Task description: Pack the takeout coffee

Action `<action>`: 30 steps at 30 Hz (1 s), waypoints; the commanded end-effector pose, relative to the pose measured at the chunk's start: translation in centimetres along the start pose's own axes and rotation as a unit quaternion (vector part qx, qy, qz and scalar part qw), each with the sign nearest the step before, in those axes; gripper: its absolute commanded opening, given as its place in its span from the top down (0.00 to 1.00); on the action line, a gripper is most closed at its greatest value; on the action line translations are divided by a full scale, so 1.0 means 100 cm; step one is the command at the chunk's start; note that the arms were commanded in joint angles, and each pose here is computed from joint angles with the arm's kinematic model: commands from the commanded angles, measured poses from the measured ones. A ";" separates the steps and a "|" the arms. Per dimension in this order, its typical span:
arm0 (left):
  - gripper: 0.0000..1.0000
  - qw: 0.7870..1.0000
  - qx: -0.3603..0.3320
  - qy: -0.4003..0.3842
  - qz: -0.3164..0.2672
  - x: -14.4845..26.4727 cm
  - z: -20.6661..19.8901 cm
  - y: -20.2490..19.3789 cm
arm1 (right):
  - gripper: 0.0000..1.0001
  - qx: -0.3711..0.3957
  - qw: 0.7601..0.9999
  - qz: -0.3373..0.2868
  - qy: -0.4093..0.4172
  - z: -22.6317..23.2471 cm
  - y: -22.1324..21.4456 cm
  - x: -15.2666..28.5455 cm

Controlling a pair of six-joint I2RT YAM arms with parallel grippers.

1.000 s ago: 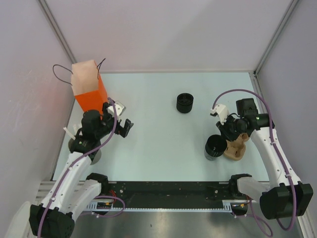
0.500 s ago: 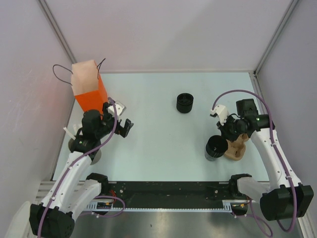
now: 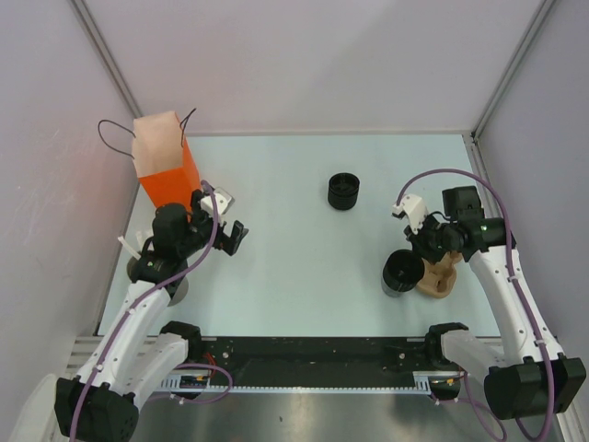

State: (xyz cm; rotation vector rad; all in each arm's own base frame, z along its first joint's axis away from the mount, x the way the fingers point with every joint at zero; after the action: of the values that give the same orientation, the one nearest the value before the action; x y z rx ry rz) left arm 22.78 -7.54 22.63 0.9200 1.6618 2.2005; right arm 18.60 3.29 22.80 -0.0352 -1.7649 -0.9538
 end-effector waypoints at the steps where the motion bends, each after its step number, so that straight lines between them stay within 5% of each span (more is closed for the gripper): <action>1: 0.00 1.000 -0.017 0.004 -0.016 0.000 0.002 0.007 | 1.00 0.016 0.999 -0.026 -0.010 0.001 0.007 0.006; 30: 0.00 0.999 -0.020 0.015 -0.026 0.004 0.003 0.009 | 1.00 0.035 0.997 -0.063 -0.018 0.005 0.026 0.045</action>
State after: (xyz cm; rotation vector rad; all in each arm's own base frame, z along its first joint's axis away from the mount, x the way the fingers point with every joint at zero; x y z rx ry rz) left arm 22.71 -7.34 23.00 0.8864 1.6544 2.2173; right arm 17.65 3.41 26.38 0.0668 -1.8269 -0.9809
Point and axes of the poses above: each gripper's point midway between its finger pads, its own x axis back along the fingers, its own z axis along the line the jaws close on, y = z × x, the point moved 7 cm from there along x, back along the fingers
